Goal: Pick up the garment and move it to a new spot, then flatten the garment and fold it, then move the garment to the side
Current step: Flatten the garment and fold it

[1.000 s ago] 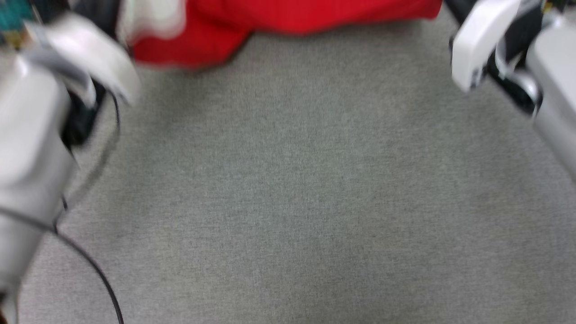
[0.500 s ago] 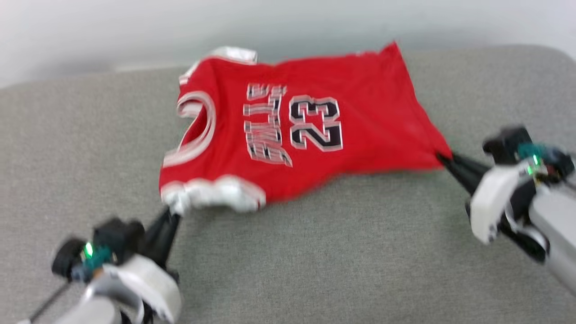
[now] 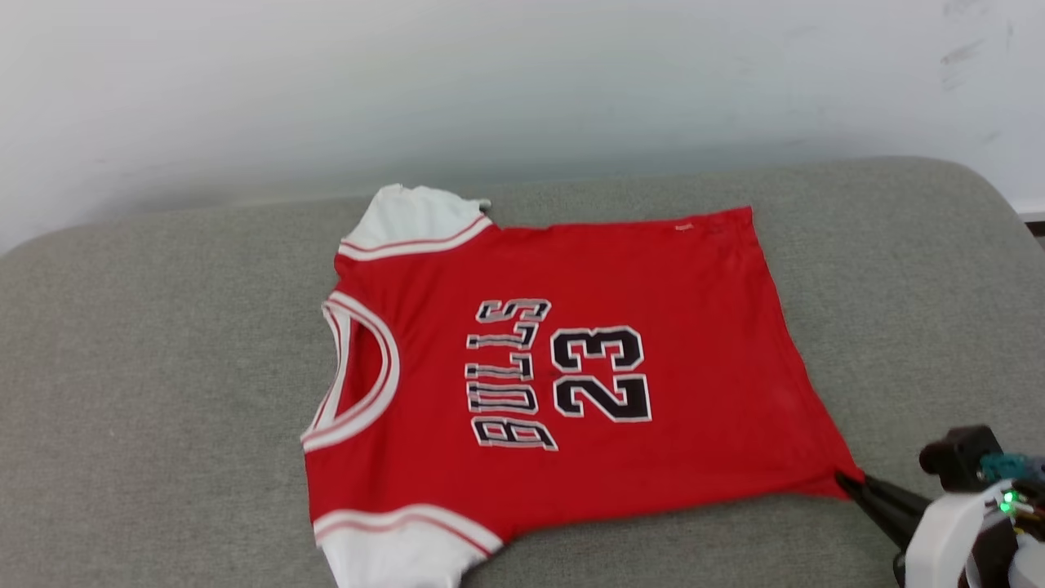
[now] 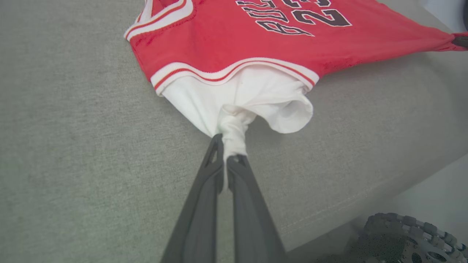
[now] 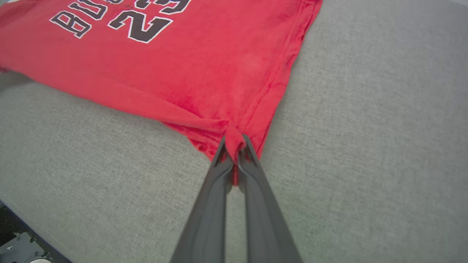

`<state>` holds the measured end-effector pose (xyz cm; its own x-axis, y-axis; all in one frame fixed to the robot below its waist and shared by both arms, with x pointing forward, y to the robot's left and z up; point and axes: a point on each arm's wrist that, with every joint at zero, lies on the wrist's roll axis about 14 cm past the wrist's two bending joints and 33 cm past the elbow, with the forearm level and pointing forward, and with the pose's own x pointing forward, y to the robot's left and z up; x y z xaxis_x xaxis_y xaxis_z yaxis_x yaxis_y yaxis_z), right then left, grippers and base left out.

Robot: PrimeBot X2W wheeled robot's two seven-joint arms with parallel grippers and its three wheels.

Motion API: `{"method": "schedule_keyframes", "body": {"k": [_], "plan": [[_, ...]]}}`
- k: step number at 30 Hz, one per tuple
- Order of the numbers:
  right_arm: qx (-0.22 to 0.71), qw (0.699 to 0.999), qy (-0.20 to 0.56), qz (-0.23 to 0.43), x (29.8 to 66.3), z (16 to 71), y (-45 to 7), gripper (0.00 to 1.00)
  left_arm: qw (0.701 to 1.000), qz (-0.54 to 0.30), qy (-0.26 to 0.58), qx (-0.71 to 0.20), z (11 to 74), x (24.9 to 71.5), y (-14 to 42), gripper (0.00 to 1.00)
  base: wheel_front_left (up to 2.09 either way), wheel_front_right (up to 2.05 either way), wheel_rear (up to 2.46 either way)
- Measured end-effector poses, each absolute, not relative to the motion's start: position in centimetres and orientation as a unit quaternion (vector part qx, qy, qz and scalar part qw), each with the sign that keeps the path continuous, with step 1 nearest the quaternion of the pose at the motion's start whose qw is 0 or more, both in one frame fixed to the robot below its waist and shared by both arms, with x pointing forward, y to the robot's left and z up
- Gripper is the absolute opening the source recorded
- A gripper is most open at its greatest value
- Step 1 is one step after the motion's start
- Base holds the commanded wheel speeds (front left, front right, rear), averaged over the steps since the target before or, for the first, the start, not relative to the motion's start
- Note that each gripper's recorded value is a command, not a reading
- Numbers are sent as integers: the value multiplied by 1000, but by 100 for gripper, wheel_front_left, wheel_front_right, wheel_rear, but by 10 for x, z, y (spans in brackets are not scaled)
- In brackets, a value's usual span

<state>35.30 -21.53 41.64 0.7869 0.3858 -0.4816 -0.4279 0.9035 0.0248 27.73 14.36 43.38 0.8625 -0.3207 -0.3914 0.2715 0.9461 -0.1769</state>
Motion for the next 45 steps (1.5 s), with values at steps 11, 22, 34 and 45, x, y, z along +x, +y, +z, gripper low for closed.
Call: {"method": "schedule_keyframes", "body": {"k": [11, 22, 34, 45], "plan": [[-28, 934, 290, 206, 304, 398, -226, 0, 947, -149, 271, -87, 410, 229, 142, 0, 0, 0, 0], [-31, 952, 234, 197, 349, 435, -220, 0, 972, -186, 140, -20, 468, 320, 144, 0, 0, 0, 0], [-34, 952, 238, 189, 391, 445, -212, 0, 971, -209, 106, 40, 492, 414, 148, 0, 0, 0, 0], [-32, 933, 317, 170, 423, 392, -214, 0, 955, -205, 210, 44, 410, 459, 159, 0, 0, 0, 0]]}}
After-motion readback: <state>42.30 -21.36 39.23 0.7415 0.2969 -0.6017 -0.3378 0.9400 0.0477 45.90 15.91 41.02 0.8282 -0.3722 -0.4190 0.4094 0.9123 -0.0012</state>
